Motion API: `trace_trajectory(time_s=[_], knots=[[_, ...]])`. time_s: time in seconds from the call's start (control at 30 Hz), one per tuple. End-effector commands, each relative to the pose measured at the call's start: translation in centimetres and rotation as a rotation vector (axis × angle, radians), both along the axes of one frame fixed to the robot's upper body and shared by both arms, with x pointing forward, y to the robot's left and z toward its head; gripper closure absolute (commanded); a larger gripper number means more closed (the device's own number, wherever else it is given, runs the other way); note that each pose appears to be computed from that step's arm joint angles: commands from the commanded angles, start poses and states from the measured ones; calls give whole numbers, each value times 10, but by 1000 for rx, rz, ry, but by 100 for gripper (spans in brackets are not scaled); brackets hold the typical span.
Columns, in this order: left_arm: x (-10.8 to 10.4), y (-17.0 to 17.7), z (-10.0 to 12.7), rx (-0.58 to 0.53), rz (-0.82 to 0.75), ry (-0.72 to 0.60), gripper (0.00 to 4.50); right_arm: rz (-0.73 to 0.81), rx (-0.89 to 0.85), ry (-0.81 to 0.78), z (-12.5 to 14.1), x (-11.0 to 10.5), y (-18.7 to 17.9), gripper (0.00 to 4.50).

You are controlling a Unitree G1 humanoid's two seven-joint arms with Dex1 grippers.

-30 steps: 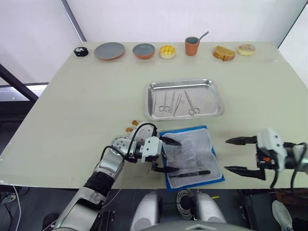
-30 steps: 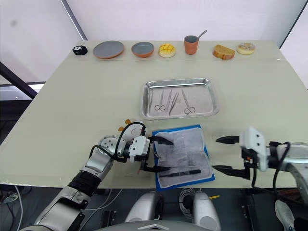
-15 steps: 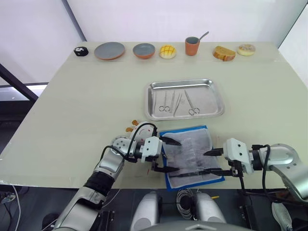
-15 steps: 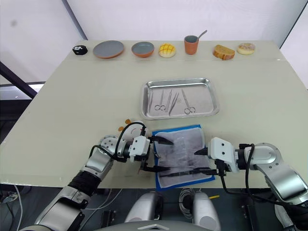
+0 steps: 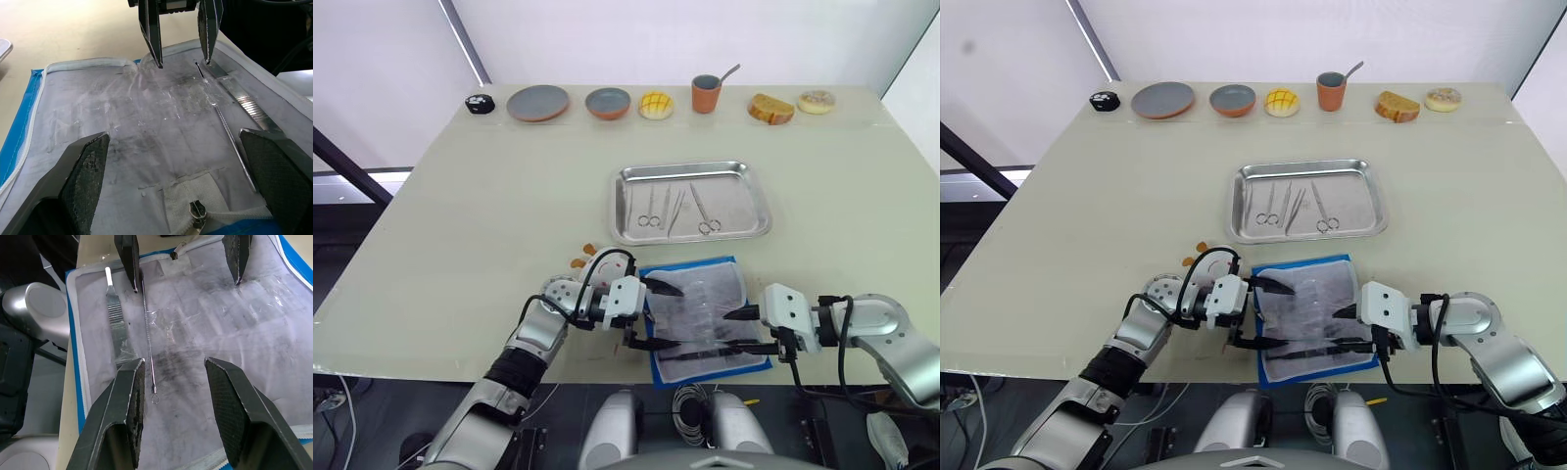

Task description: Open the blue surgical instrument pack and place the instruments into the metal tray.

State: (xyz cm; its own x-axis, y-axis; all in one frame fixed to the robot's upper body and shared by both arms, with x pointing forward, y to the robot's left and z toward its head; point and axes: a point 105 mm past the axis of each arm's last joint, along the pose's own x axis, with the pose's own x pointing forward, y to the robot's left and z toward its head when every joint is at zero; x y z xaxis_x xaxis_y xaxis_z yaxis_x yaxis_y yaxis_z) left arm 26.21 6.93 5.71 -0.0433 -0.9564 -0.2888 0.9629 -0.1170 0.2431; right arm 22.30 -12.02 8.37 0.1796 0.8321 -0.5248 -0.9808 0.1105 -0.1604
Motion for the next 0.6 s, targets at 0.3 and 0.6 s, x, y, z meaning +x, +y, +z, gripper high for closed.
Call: trace_trajectory(time_s=[0.3,0.6], knots=[[-8,1,-19,89,19,74,0,14,-53,-35,-5,4,2,247],[-7,-2,-18,87,22,75,0,27,-65,-10,-12,-1,3,377]])
